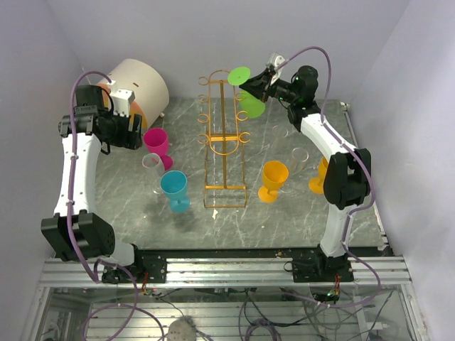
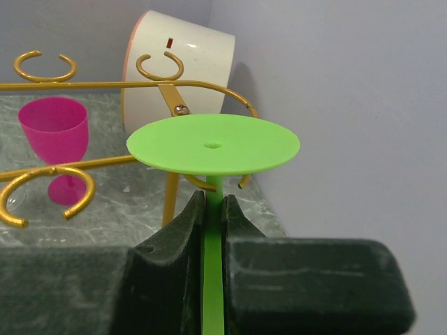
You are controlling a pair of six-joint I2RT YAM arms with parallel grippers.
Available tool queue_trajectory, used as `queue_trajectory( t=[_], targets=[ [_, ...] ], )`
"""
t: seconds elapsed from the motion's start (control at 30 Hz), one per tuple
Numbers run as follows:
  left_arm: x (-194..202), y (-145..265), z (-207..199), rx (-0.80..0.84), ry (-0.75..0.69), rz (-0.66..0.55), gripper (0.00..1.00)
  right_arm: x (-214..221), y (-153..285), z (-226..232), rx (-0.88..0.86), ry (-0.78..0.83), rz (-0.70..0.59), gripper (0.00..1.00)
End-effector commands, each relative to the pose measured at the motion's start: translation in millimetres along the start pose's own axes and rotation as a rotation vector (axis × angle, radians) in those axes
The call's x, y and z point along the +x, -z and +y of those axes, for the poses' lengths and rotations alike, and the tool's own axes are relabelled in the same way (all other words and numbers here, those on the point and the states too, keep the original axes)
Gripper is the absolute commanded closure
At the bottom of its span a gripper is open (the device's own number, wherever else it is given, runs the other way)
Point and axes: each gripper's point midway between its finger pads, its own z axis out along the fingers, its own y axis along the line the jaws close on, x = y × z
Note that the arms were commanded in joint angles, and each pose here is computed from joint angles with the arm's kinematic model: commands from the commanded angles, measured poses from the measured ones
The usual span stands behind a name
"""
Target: Place the wine glass upside down on the wine glass rack
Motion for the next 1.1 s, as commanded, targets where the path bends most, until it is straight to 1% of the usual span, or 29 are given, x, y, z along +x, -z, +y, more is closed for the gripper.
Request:
queue_trajectory(
  t=[0.0,0.07,0.13,0.27,0.37,0.4,0.43,0.47,0.53,0.57,0.6,0.67,0.77,0.8,0.87,0.93,1.07],
  targets=[
    [-3,-5,-10,0.079,0.014,-0.006,0.16,3,-9,2,-0.009,0.021,0.007,1.0],
    [-5,-8,-12,0.102,0.02,-0.005,0.16,5,-8,-1,0.01,0.015,0.009,1.0],
    [-9,-12,-14,0.127,0.027,-0.002,0.16,23,-10,-1,0.007,-0.014,0.028,1.0],
    [-17,-26,-18,0.19,0.042,0.002,0.16,28,-9,0,0.015,-0.019,0.027,1.0],
    [-23,-40,-14,0.202,0.053,0.01,0.18,27,-6,-4,0.063,-0.018,0.021,0.73],
    [-26,-44,-10,0.187,0.059,0.013,0.19,30,-5,-3,0.066,-0.019,0.024,0.67],
    [-29,-47,-7,0.18,0.061,0.01,0.2,21,-3,-3,0.075,-0.002,0.017,0.6],
    [-33,-48,-5,0.174,0.063,0.007,0.21,17,-1,-3,0.083,0.01,0.017,0.48],
    [-41,-52,-3,0.174,0.065,-0.009,0.21,15,3,-3,0.098,0.027,0.026,0.32],
    [-45,-53,-2,0.175,0.069,-0.018,0.21,15,5,-3,0.104,0.032,0.031,0.27],
    [-48,-55,-2,0.177,0.071,-0.021,0.21,15,7,-2,0.112,0.036,0.037,0.24],
    [-51,-59,-2,0.182,0.069,-0.016,0.23,15,12,-1,0.134,0.049,0.042,0.21],
    [-51,-65,0,0.174,0.066,-0.001,0.29,15,22,0,0.178,0.059,0.05,0.17],
    [-51,-67,0,0.169,0.064,0.003,0.32,7,25,0,0.197,0.071,0.04,0.17],
    [-50,-69,-2,0.164,0.059,0.008,0.35,-2,32,0,0.231,0.091,0.026,0.16],
    [-48,-72,-3,0.159,0.055,0.016,0.37,-9,36,-6,0.278,0.114,0.025,0.15],
    [-48,-78,-4,0.148,0.048,0.023,0.37,-24,52,-20,0.39,0.152,0.068,0.15]
  ],
)
